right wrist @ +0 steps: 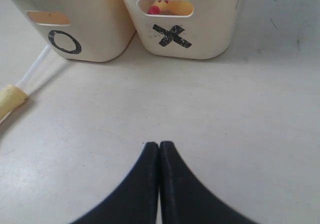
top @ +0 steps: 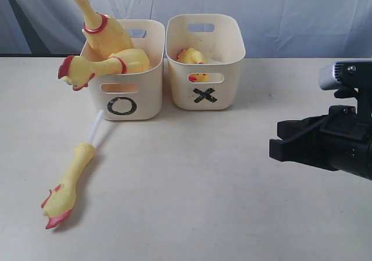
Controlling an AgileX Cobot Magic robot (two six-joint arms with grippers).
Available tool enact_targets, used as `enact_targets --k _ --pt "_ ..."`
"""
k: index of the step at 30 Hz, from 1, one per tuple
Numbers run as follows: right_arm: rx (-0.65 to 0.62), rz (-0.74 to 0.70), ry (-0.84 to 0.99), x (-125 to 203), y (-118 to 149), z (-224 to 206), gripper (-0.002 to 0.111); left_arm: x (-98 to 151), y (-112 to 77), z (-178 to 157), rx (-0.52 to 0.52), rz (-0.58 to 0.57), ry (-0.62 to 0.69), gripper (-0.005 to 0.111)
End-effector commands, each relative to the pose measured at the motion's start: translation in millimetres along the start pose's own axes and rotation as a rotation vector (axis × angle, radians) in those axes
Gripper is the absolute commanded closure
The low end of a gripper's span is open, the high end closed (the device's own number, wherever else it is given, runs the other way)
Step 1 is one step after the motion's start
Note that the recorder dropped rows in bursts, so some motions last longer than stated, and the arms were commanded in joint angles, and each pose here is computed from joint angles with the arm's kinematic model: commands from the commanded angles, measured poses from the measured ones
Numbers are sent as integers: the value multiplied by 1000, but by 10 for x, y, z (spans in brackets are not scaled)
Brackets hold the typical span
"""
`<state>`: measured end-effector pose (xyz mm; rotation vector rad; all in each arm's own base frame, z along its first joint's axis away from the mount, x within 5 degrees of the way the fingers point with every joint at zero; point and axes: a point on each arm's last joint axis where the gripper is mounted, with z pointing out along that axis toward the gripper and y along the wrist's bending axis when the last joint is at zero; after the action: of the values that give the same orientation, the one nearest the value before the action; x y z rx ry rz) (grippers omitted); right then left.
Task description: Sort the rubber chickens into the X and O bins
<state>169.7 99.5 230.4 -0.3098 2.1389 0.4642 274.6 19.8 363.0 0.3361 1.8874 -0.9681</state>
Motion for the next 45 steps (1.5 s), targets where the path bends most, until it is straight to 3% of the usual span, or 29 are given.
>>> enact_targets --k 1,11,30,35,41,45 --pt "5 -2 -9 -2 -12 -11 109 81 18 -1 0 -21 -1 106" --pt "5 -2 -9 -2 -12 -11 109 489 -2 8 7 -11 44 107" --pt "5 -2 -9 -2 -12 -11 109 1294 -740 -416 -314 161 -123 107" --pt "5 -2 -9 -2 -12 -11 109 1484 -942 -489 -308 191 -170 107" --pt "5 -2 -9 -2 -12 -11 109 1697 -1137 -502 -214 219 -163 107" --pt "5 -2 -9 -2 -12 -11 109 1813 -1170 -484 -161 156 -142 107"
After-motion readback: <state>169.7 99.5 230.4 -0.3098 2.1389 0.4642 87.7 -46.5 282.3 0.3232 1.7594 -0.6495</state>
